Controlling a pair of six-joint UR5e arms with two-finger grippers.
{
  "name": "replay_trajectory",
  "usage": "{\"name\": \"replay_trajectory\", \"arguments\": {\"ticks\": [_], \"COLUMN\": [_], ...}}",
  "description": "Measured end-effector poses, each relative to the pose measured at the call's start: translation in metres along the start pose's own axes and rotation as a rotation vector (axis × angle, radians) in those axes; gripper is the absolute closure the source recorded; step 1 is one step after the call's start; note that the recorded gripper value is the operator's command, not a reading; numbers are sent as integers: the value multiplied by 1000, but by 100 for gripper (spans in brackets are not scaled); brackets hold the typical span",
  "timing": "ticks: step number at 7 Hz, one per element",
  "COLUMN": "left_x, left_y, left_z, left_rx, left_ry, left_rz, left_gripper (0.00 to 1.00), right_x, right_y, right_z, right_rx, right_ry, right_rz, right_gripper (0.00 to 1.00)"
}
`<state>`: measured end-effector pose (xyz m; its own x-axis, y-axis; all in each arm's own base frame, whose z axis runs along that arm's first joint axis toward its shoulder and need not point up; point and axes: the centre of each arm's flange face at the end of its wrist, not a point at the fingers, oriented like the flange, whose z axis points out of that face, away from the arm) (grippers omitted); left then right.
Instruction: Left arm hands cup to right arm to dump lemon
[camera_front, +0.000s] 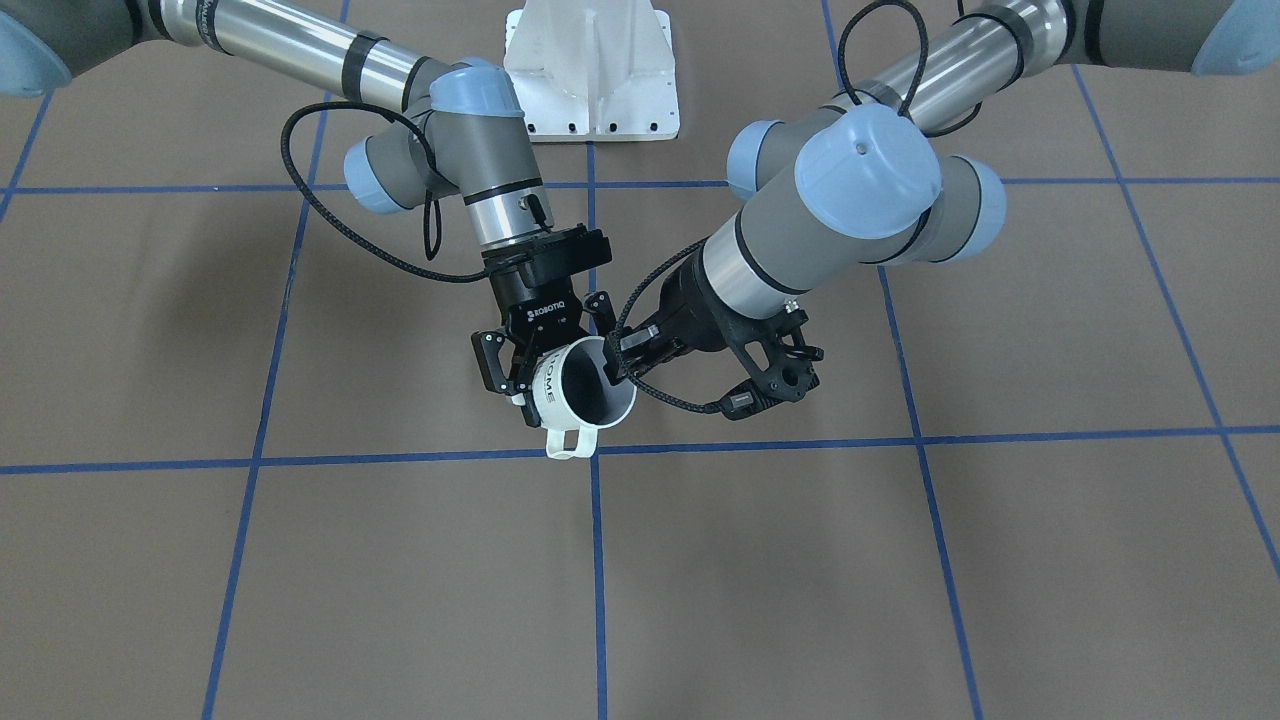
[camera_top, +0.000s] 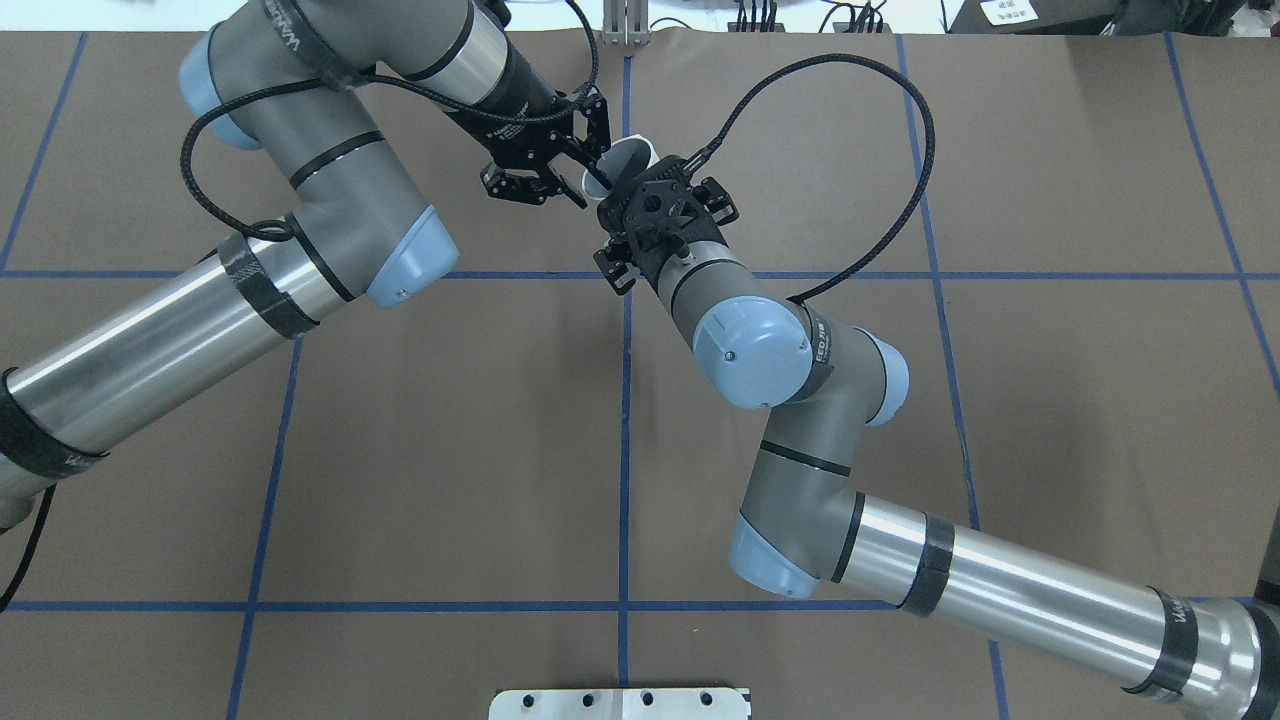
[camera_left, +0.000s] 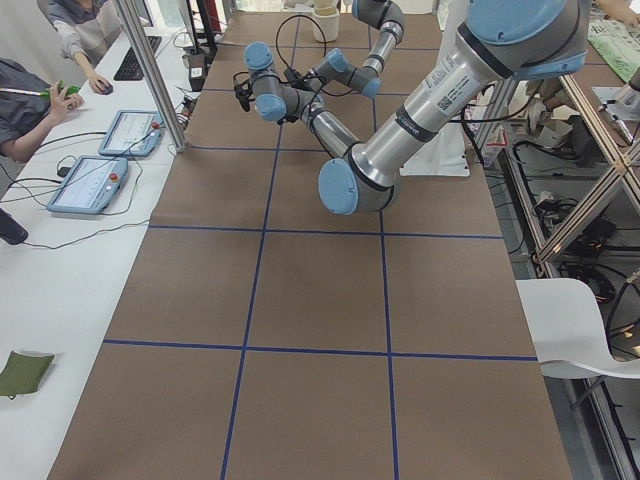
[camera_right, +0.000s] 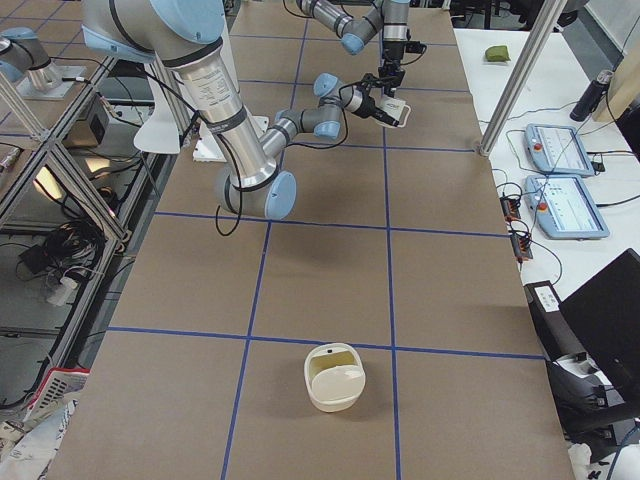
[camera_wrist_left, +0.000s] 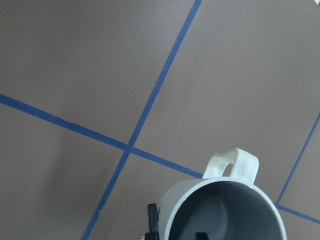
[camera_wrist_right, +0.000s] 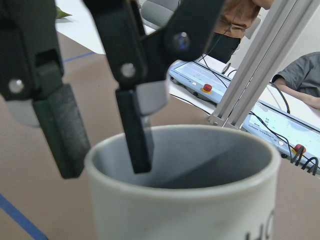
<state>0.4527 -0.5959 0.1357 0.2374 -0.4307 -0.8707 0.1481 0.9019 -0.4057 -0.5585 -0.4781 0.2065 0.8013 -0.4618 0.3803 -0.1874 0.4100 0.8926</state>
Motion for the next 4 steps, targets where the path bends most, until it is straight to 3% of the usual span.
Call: {"name": "replay_trajectory", "arguments": {"ticks": [3, 4], "left_x": [-2, -2], "left_y": [0, 1], "left_z": [5, 6], "left_rx": [-4, -5], "left_ry": [-6, -7], "left_rz": [0, 1], "left_gripper": [77, 100], "right_x": [0, 0], "right_y": [1, 0], "right_z": [0, 0], "right_rx": [-1, -1], "right_ry": [1, 1], "right_rz": [-1, -1], "right_gripper": [76, 63]}}
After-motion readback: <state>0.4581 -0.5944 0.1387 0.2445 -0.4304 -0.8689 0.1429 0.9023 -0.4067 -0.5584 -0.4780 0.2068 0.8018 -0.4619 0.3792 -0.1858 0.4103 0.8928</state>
